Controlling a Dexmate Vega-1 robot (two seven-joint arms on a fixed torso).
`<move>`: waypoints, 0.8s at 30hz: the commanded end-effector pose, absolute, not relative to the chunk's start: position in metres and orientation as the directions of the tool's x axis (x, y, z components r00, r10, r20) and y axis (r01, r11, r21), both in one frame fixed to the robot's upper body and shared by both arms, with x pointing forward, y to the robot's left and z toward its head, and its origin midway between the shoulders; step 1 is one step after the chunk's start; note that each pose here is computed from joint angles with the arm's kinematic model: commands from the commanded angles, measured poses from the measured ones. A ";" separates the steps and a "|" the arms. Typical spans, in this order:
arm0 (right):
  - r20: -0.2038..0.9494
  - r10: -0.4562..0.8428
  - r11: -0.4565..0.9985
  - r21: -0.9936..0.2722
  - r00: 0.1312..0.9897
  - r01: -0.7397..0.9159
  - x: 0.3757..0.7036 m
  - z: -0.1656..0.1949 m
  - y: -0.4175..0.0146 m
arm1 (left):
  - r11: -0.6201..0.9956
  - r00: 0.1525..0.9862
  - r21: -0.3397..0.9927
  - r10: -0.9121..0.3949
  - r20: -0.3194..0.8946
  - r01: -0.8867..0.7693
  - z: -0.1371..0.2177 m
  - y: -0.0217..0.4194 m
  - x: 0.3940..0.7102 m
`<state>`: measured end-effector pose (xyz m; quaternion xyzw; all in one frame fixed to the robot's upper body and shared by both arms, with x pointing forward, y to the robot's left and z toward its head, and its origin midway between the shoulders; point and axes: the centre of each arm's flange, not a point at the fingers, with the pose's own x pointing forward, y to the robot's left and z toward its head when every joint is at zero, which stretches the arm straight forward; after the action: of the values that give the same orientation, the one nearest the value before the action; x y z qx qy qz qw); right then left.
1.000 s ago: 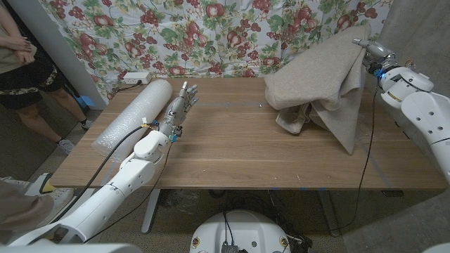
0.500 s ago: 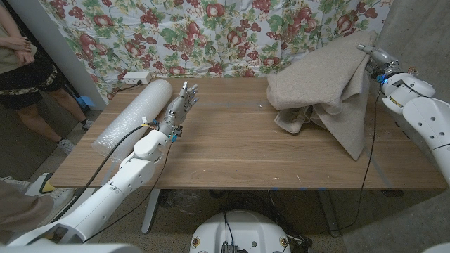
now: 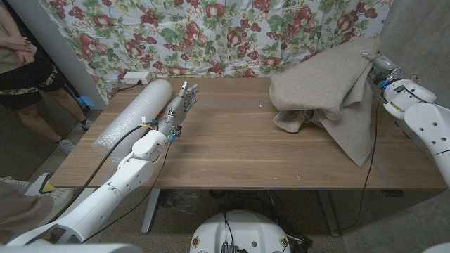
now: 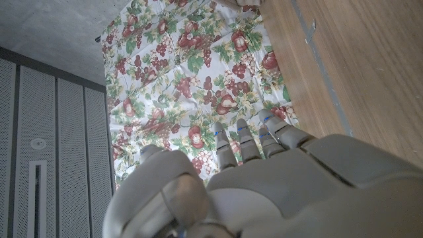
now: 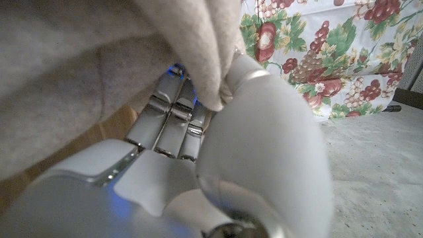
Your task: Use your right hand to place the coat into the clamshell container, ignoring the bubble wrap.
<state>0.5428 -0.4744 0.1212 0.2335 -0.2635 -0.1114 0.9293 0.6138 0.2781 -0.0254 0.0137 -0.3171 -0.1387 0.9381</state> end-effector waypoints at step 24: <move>0.343 -0.524 0.843 0.339 0.779 0.418 0.506 0.106 -0.476 | 0.953 0.758 0.131 -0.297 0.580 0.273 -0.024 0.283 0.616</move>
<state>0.5204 -0.4813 0.1034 0.1743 -0.2193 -0.2108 0.9365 0.6143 0.2809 -0.0245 0.0180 -0.3138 -0.1485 0.9376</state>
